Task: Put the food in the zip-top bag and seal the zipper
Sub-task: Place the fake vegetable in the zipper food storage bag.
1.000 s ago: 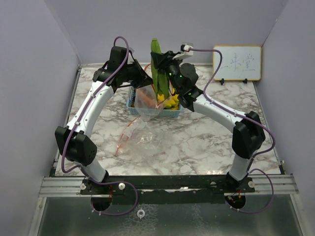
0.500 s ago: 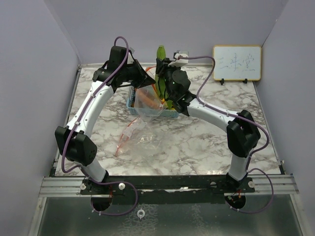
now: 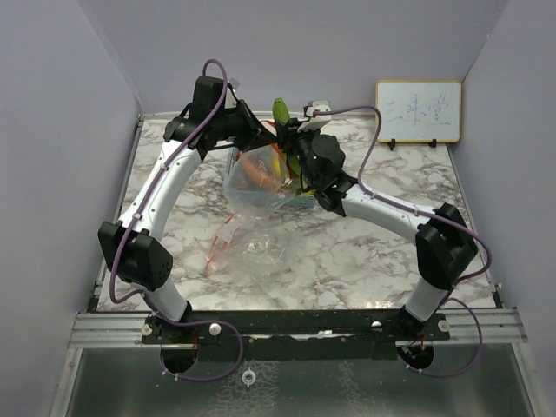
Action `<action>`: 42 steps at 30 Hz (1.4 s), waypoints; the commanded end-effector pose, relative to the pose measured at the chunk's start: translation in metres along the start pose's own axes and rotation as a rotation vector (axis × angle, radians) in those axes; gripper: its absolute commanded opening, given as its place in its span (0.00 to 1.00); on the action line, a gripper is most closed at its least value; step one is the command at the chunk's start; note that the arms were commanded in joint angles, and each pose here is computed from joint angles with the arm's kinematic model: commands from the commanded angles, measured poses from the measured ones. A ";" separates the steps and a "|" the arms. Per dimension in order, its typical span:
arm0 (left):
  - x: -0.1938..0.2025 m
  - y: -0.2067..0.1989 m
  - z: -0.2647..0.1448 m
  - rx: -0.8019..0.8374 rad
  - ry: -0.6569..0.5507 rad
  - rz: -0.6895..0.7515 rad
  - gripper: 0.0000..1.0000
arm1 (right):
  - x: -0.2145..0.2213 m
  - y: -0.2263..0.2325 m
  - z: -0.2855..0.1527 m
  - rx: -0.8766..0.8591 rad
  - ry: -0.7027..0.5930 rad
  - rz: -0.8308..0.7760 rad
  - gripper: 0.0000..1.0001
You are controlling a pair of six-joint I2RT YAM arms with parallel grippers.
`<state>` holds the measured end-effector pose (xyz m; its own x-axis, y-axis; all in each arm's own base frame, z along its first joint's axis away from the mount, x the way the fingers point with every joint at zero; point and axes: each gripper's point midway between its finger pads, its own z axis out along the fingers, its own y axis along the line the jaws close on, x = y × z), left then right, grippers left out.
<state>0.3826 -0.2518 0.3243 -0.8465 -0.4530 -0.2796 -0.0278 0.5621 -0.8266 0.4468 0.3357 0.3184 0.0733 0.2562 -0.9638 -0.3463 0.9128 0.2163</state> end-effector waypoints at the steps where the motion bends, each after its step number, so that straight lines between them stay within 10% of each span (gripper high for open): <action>1: -0.004 -0.006 0.001 0.047 -0.006 0.007 0.00 | -0.044 0.026 -0.029 -0.155 -0.029 0.076 0.02; 16: -0.005 -0.012 0.001 0.078 -0.011 0.028 0.00 | -0.025 0.046 -0.050 -0.293 0.139 0.148 0.02; 28: 0.003 -0.021 -0.005 0.143 0.003 0.051 0.00 | 0.009 0.002 -0.033 -0.083 0.230 0.183 0.03; 37: 0.008 -0.020 -0.004 0.151 0.009 0.046 0.00 | 0.001 0.027 0.008 -0.074 0.325 0.260 0.43; 42: 0.009 -0.019 -0.004 0.154 0.010 0.047 0.00 | 0.011 0.016 -0.001 -0.047 0.403 0.242 0.48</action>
<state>0.3839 -0.2599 0.3107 -0.8580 -0.4362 -0.2712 0.0081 0.5165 -0.8563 0.4509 0.3563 0.3215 -0.2901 0.3369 -0.8957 -0.3707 0.8234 0.4297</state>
